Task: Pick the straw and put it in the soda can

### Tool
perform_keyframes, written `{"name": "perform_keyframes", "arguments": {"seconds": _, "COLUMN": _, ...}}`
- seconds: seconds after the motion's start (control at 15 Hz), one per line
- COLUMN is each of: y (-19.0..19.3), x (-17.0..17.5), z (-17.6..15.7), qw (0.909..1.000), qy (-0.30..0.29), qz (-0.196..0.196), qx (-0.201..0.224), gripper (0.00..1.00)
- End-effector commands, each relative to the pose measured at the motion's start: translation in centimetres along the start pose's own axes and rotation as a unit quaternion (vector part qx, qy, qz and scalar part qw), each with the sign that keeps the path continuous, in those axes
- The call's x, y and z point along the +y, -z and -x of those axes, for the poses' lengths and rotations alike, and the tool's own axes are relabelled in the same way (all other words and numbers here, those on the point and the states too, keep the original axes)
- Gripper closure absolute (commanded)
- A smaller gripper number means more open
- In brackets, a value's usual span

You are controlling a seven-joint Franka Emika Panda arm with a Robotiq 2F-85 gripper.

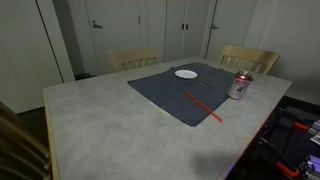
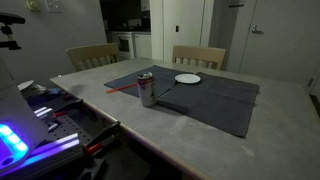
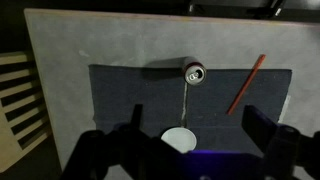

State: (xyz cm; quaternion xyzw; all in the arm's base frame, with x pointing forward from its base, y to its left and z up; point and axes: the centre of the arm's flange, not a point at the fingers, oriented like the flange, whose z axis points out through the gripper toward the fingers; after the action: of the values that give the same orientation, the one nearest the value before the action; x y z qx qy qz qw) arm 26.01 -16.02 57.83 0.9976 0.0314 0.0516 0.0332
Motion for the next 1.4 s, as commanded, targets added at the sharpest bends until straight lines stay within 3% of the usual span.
{"name": "perform_keyframes", "arguments": {"seconds": 0.0, "y": 0.0, "x": 0.0, "z": 0.0, "qw": 1.0, "qy": 0.0, "qz": 0.0, "qx": 0.0, "gripper": 0.0}}
{"name": "perform_keyframes", "arguments": {"seconds": 0.67, "y": -2.5, "x": -5.2, "z": -7.9, "qw": 0.9965, "qy": 0.065, "qz": -0.042, "qx": 0.029, "gripper": 0.0}}
{"name": "perform_keyframes", "arguments": {"seconds": 1.07, "y": -7.9, "x": -6.7, "z": -15.0, "qw": 0.9945, "qy": 0.064, "qz": -0.066, "qx": 0.05, "gripper": 0.0}}
{"name": "perform_keyframes", "arguments": {"seconds": 1.33, "y": -13.0, "x": -9.9, "z": -18.9, "qw": 0.9907, "qy": 0.081, "qz": -0.104, "qx": 0.035, "gripper": 0.0}}
